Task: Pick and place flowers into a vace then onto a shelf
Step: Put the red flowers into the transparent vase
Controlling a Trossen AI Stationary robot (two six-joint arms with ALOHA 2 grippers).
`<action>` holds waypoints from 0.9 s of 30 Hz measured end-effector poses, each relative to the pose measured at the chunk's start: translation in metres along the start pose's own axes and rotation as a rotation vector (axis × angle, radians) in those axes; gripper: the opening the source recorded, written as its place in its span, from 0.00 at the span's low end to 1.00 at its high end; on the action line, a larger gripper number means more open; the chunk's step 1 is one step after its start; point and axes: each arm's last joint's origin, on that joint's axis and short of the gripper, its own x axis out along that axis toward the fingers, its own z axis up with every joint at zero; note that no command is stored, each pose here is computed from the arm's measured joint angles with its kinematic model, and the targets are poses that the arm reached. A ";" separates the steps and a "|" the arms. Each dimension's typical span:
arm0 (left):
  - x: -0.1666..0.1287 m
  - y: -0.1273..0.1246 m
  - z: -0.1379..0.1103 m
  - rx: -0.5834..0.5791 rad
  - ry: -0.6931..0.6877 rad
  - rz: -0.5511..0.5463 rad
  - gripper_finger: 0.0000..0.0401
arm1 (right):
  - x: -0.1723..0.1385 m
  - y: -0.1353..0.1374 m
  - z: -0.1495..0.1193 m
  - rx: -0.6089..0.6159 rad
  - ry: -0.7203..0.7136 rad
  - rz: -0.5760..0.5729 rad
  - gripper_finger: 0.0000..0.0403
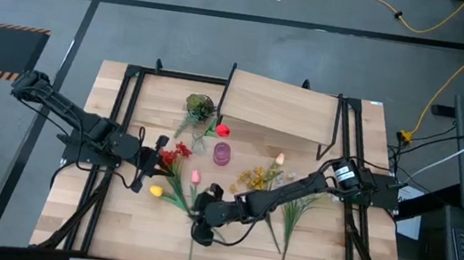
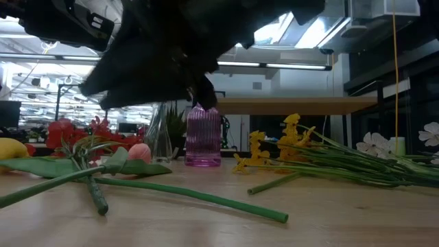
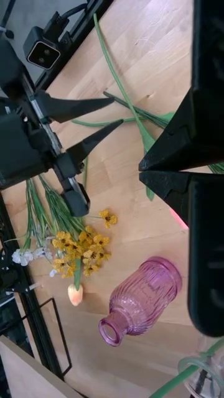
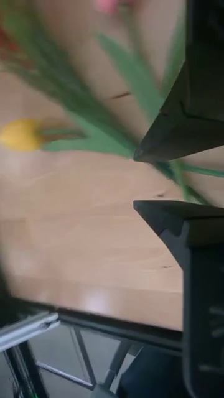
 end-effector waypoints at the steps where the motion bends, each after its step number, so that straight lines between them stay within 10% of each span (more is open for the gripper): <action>1: 0.000 0.000 0.000 0.000 0.000 0.000 0.01 | 0.000 0.000 0.002 -0.027 -0.011 0.005 0.28; 27: 0.000 0.004 0.002 -0.081 -0.019 0.116 0.13 | -0.042 -0.051 0.030 -0.430 -0.110 -0.056 0.28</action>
